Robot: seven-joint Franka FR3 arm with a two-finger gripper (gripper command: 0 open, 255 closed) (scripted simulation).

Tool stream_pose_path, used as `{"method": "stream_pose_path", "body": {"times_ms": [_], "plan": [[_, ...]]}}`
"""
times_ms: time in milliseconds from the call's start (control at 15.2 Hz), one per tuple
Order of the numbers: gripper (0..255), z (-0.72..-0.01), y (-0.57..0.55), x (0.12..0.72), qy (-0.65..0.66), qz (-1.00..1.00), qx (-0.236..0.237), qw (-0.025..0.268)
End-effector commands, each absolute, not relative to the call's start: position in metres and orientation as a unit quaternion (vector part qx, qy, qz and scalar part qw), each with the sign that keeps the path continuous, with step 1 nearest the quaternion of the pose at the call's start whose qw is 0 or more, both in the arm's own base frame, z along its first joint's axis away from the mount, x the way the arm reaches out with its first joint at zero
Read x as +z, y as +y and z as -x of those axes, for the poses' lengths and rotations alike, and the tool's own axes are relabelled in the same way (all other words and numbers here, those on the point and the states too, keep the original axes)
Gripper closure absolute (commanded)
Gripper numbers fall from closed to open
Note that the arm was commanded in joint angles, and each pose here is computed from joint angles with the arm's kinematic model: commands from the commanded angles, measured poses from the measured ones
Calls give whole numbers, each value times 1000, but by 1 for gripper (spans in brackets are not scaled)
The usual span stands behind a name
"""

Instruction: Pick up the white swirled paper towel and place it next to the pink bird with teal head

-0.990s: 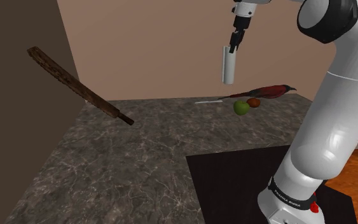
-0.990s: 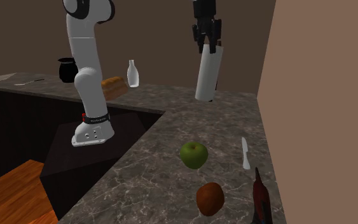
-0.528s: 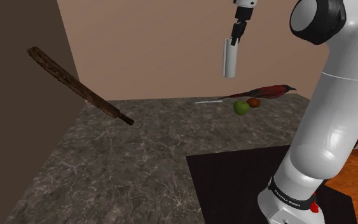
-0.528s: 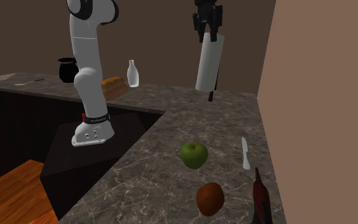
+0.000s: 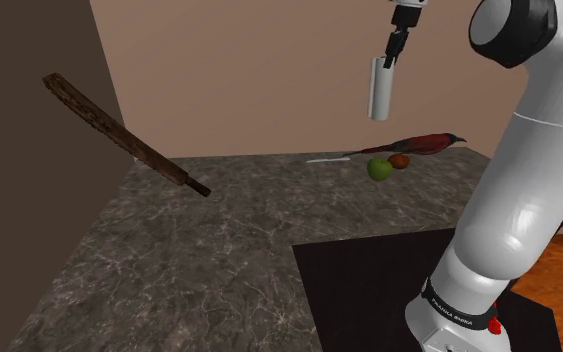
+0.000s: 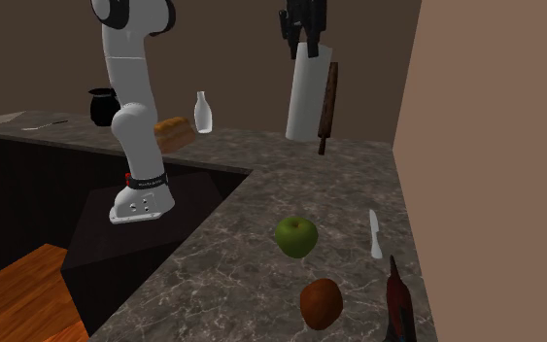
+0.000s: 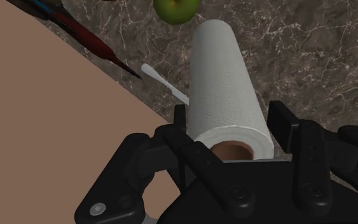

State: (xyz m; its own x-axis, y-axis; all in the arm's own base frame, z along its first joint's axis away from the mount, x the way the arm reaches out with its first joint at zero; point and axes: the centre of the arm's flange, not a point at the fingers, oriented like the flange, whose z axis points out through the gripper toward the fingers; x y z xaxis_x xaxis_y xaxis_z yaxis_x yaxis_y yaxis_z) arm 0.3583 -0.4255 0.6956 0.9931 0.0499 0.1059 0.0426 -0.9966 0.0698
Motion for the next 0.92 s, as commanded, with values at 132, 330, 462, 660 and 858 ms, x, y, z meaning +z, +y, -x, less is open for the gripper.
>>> {"method": "stream_pose_path", "body": {"times_ms": [132,330,462,660,858], "plan": [[255,-311,-452,697,23,-998,54,34],[255,-276,-471,697,23,-998,54,34],[255,-253,-484,697,23,-998,54,34],[255,-219,-503,697,23,-998,54,34],[255,-184,-522,698,23,-998,54,34]]}}
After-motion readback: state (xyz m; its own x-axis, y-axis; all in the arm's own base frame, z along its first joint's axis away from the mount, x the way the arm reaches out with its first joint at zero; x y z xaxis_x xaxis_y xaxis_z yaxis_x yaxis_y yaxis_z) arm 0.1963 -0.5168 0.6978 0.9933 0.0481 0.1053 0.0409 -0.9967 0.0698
